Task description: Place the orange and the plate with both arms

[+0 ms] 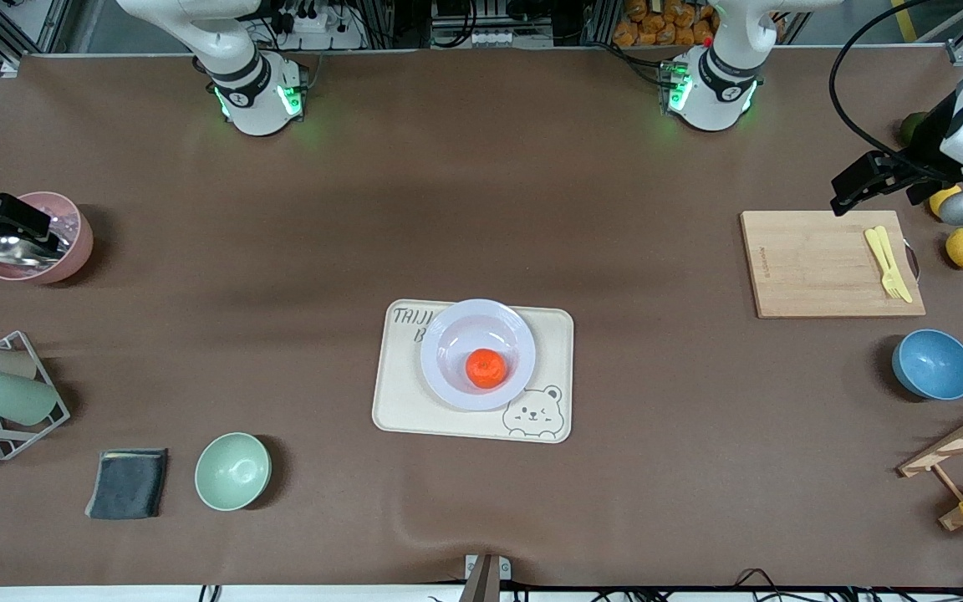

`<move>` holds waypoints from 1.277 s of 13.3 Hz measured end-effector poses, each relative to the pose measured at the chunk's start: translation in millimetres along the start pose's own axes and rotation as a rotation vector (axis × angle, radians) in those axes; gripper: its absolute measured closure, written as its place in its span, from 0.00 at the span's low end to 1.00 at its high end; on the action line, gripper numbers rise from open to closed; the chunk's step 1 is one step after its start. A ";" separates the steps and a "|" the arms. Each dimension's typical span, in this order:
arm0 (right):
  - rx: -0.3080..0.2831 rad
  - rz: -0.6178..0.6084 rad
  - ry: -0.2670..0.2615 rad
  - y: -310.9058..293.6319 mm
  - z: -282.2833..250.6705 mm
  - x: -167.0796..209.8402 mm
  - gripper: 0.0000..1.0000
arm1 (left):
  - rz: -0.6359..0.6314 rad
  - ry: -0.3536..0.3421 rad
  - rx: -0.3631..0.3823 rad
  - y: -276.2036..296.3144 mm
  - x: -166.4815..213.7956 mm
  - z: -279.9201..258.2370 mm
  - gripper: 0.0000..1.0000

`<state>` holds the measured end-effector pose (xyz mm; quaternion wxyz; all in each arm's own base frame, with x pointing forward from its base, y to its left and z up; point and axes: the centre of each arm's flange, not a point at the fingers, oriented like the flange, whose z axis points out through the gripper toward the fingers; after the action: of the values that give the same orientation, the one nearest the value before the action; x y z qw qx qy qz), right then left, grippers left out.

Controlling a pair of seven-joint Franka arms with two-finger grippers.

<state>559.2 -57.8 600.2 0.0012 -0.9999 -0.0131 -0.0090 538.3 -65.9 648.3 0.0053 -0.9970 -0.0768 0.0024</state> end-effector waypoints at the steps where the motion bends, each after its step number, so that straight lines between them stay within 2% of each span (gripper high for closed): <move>1: 0.001 -0.002 0.002 -2.8 -0.7 0.4 0.00 | -0.004 -0.001 0.000 -2.4 0.6 0.4 0.00; 17: 0.002 0.002 0.005 0.0 -0.9 0.5 0.00 | 0.006 -0.011 0.002 -10.4 0.5 0.4 0.00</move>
<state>559.7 -57.7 601.1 0.0023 -0.9999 -0.0123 -0.0114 537.2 -55.5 648.0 0.0061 -0.9972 -0.0739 0.0082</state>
